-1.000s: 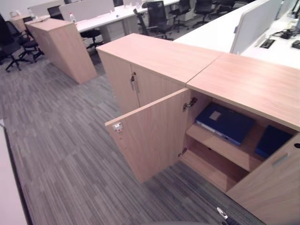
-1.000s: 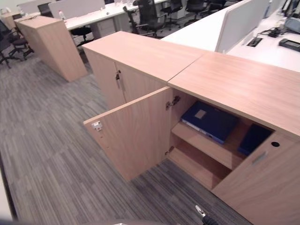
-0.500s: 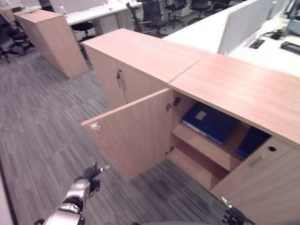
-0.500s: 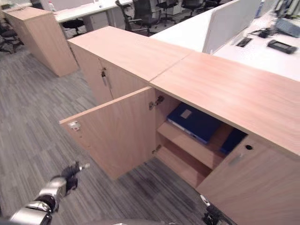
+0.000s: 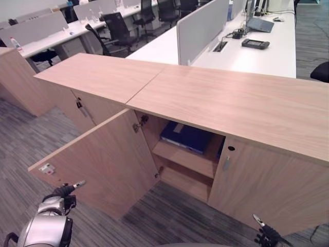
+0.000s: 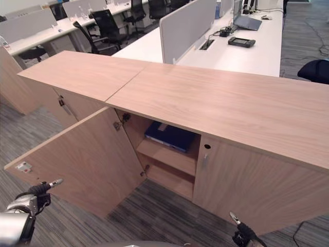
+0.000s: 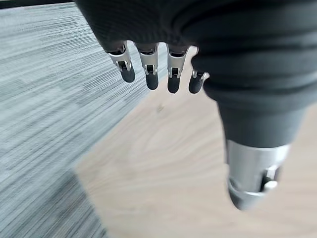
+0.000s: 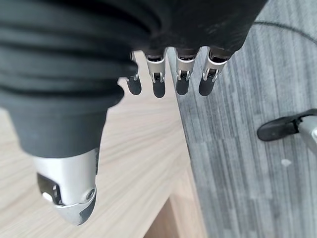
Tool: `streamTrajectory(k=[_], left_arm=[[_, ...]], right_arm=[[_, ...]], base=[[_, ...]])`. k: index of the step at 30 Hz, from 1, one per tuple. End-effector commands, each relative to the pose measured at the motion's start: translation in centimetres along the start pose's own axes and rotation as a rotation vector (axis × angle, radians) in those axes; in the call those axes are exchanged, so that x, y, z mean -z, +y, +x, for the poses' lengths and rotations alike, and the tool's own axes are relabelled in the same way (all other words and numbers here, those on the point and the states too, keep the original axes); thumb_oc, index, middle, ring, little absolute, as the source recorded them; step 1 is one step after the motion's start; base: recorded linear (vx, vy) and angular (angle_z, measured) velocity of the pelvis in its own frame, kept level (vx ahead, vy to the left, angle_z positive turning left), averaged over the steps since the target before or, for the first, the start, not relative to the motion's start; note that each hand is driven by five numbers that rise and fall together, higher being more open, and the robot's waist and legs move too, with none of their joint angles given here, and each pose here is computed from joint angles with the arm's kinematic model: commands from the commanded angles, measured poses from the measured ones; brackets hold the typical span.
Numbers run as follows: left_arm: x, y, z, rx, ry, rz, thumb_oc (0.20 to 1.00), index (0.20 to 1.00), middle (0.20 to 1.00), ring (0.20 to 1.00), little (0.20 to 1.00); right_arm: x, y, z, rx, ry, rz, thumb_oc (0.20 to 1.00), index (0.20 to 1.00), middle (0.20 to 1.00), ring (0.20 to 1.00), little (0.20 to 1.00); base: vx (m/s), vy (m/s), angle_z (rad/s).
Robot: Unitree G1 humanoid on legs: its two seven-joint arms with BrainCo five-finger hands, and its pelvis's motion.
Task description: Put the empty folder in the office cabinet
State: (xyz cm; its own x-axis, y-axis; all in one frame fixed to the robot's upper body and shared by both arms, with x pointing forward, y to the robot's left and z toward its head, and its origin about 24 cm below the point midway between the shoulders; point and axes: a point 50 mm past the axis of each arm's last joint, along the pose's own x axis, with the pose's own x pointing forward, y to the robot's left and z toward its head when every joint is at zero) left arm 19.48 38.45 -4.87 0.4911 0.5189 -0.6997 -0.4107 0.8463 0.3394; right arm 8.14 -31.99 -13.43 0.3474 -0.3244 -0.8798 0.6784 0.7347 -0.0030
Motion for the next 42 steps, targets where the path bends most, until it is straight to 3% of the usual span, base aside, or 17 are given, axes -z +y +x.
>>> streamTrajectory(k=[1,7,13,21,27,33,42], left_arm=[[-0.1,0.2,0.0,0.004,-0.023,-0.040,1.000,1.000,1.000,1.000,1.000],[4.0,-1.8,-0.2,0.065,0.087,-0.073,1.000,1.000,1.000,1.000,1.000],[9.6,-1.9,-1.2,0.073,0.254,-0.105,1.000,1.000,1.000,1.000,1.000],[12.9,-0.4,-2.3,0.040,0.362,-0.114,1.000,1.000,1.000,1.000,1.000],[11.1,2.9,-2.1,-0.065,0.307,-0.133,1.000,1.000,1.000,1.000,1.000],[5.6,5.8,-1.4,-0.161,0.138,-0.074,1.000,1.000,1.000,1.000,1.000],[0.8,6.2,-1.0,-0.183,0.005,-0.013,1.000,1.000,1.000,1.000,1.000]], right_arm=[[0.4,1.2,0.2,-0.028,0.013,0.008,1.000,1.000,1.000,1.000,1.000],[0.6,1.5,0.2,-0.033,0.023,0.009,1.000,1.000,1.000,1.000,1.000],[1.2,2.0,0.3,-0.049,0.034,0.017,1.000,1.000,1.000,1.000,1.000],[1.8,1.7,0.2,-0.042,0.056,0.016,1.000,1.000,1.000,1.000,1.000],[1.9,1.6,0.2,-0.042,0.051,0.019,1.000,1.000,1.000,1.000,1.000],[1.8,1.8,0.2,-0.047,0.034,0.009,1.000,1.000,1.000,1.000,1.000],[1.2,2.4,0.3,-0.067,0.011,-0.024,1.000,1.000,1.000,1.000,1.000]], base=[[-0.02,0.035,0.02],[0.00,0.018,-0.01],[0.01,0.009,-0.07],[0.00,0.000,0.02],[0.00,0.000,0.00],[0.00,0.000,0.00],[0.00,0.000,0.00]])
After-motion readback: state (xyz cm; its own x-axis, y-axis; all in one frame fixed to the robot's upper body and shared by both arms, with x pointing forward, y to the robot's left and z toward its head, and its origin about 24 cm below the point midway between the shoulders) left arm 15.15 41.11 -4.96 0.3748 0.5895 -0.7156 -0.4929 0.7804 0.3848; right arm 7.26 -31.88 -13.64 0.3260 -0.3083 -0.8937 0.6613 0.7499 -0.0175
